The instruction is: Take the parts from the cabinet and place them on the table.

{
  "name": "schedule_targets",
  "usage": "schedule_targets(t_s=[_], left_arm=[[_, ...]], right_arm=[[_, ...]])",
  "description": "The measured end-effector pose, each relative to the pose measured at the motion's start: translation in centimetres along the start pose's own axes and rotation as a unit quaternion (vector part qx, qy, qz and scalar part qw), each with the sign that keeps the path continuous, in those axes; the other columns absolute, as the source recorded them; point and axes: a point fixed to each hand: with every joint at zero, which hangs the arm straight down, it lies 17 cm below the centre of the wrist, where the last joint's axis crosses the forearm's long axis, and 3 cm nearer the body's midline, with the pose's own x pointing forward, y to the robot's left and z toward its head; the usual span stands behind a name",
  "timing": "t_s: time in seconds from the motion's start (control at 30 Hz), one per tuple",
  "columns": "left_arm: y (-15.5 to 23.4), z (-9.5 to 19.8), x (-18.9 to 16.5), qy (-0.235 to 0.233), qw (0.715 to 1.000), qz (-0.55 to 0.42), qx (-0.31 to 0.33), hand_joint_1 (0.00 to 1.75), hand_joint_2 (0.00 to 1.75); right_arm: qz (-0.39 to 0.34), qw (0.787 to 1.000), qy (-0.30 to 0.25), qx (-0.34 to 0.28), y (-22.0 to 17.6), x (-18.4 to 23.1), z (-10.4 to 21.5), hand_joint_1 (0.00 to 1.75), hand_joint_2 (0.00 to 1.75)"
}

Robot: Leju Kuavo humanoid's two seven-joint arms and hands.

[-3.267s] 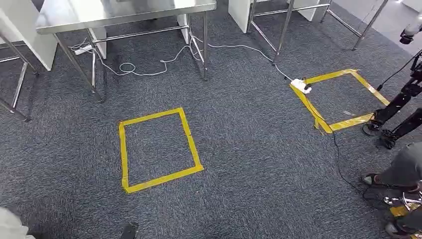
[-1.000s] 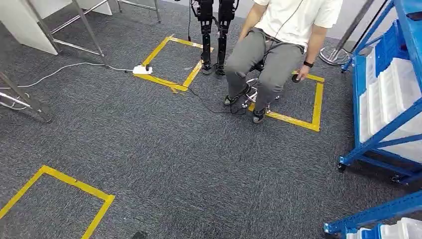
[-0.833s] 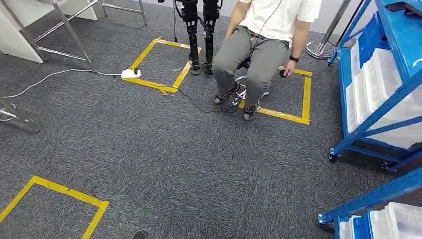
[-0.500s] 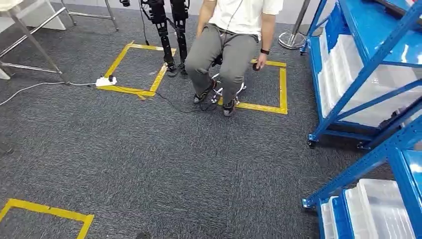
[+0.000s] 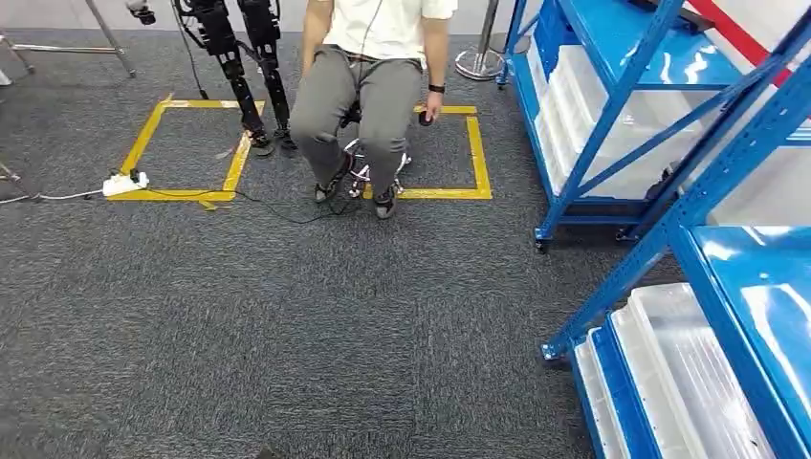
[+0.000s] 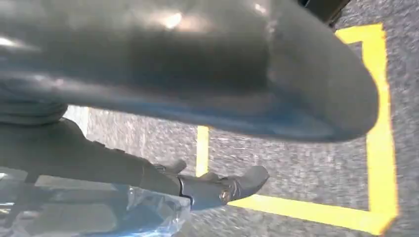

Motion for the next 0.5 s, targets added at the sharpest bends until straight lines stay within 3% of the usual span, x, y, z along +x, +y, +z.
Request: schedule_targets(t_s=[0.5], left_arm=[[-0.17, 0.04, -0.46, 0.003, 1.0, -0.002, -0.001, 0.0, 0.0]], right_arm=[[0.003, 1.0, 0.0, -0.001, -0.14, 0.09, -0.01, 0.0, 0.0]])
